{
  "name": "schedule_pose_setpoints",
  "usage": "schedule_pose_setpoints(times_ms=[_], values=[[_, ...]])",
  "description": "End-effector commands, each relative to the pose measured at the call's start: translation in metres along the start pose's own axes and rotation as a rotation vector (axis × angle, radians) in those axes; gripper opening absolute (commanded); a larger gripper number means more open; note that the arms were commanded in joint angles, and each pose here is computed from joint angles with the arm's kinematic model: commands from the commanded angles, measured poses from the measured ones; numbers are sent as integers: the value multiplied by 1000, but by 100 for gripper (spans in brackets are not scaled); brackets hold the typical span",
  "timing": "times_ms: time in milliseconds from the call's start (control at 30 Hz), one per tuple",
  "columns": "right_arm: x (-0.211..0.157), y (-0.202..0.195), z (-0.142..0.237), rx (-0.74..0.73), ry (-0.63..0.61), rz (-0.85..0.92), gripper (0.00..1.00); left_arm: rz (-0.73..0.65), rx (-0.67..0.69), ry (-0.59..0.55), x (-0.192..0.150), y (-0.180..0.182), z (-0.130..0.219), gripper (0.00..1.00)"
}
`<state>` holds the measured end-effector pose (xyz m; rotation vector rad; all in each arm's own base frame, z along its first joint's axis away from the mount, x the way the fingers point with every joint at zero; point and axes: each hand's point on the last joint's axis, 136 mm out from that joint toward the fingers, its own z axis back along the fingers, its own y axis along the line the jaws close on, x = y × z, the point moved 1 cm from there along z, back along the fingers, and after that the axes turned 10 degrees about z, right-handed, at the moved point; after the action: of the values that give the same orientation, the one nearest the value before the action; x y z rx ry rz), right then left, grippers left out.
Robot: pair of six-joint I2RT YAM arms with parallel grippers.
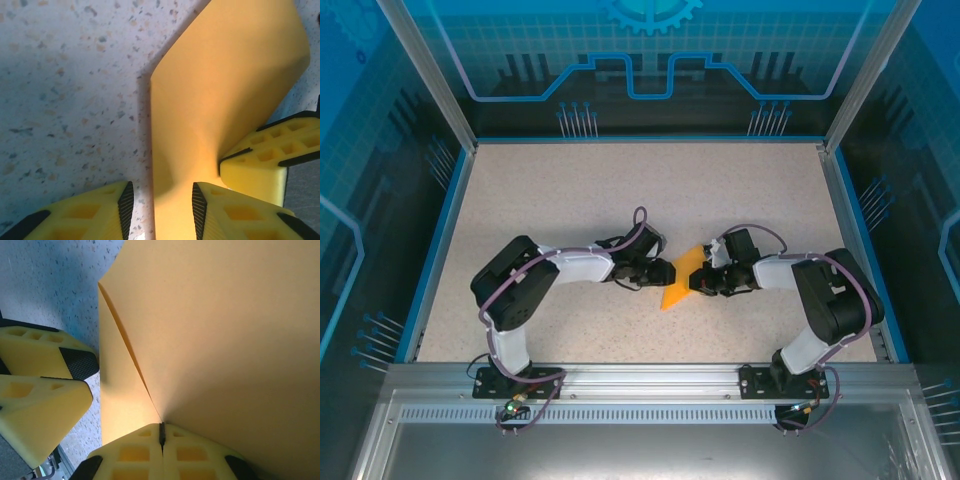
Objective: Fold a paper plane with a square sheet of paper (pick it up from the middle)
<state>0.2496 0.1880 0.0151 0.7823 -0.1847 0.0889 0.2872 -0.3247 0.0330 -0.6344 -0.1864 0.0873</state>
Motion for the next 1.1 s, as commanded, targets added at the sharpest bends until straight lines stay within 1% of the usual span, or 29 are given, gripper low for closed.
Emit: schedule_pose_setpoints(times_ms=[0, 333, 500, 667, 900, 967, 1067], values=[[-32, -36, -6, -123, 84, -77, 2, 0, -27, -10, 11, -8, -5, 39], [-32, -37, -6, -116, 87, -78, 2, -37, -35, -9, 17, -18, -6, 37], [-30, -37, -5, -118, 85, -77, 1, -52, -30, -8, 17, -19, -3, 31], [-30, -37, -5, -120, 86, -77, 1, -73, -13, -12, 17, -18, 2, 22], [-28, -35, -5, -113, 79, -76, 1, -105, 45, -3, 17, -13, 4, 13], [-27, -35, -5, -113, 79, -73, 1, -110, 54, 7, 17, -14, 3, 8], [-27, -35, -4, -114, 78, -75, 1, -140, 90, 9, 17, -16, 2, 8]])
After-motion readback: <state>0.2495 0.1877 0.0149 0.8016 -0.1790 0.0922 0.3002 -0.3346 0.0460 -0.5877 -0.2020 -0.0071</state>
